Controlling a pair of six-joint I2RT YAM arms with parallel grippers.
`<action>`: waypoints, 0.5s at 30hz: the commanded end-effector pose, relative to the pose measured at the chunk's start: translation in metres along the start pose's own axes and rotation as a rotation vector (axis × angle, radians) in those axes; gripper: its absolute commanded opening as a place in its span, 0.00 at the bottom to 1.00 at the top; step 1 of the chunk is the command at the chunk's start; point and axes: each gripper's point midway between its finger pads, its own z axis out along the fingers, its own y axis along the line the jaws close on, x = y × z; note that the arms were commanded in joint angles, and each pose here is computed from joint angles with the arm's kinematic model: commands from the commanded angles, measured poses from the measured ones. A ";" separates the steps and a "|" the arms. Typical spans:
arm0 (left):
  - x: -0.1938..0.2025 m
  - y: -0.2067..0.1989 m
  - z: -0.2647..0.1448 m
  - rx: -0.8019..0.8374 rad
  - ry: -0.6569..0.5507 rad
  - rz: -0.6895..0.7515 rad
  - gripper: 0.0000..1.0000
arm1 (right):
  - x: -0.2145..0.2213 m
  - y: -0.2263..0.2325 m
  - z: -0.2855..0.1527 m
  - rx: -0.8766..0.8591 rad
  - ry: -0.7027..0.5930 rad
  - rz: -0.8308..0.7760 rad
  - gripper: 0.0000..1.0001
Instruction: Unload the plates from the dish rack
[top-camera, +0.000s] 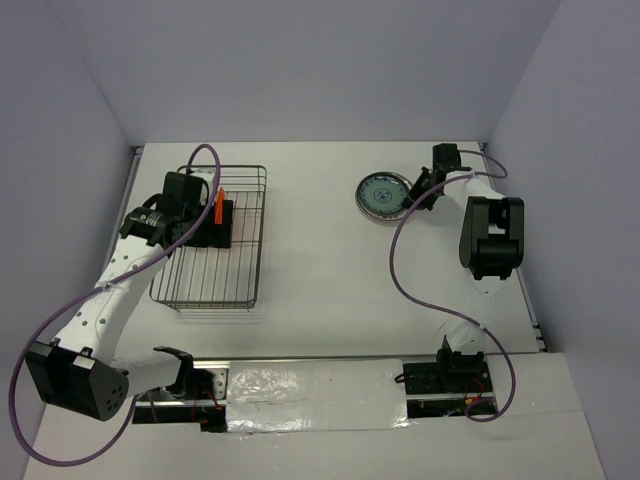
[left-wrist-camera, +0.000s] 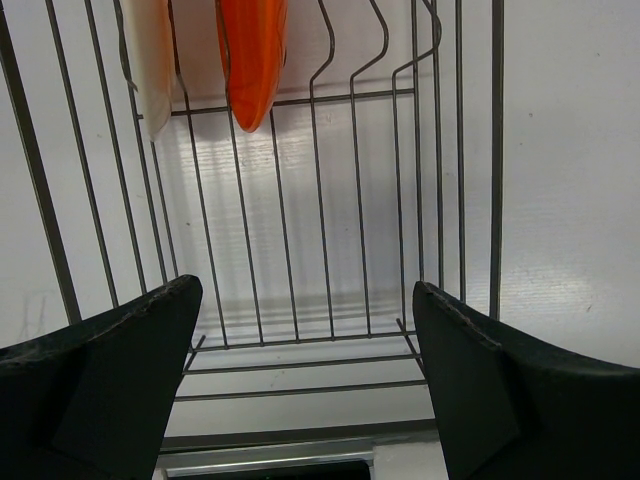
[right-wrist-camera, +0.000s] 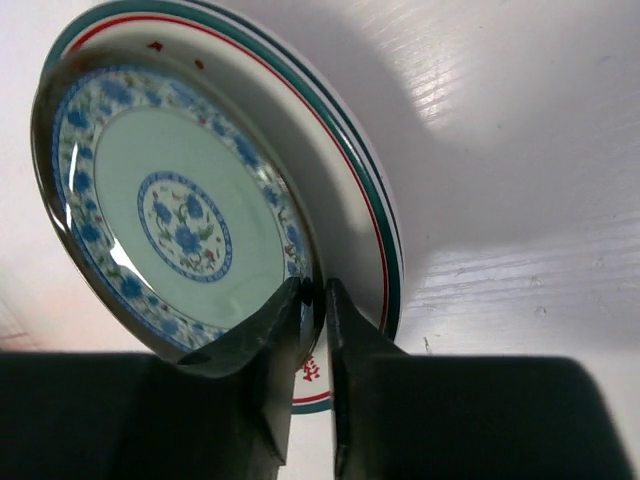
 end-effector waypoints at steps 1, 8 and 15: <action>-0.014 0.004 -0.009 -0.008 -0.050 0.013 1.00 | 0.005 -0.017 0.007 0.093 -0.001 0.042 0.19; -0.016 0.004 -0.011 -0.009 -0.061 0.013 1.00 | -0.009 0.008 -0.015 0.018 -0.040 0.071 0.00; -0.030 -0.001 -0.020 0.016 -0.113 -0.010 0.99 | -0.051 0.069 -0.103 -0.145 -0.172 0.050 0.00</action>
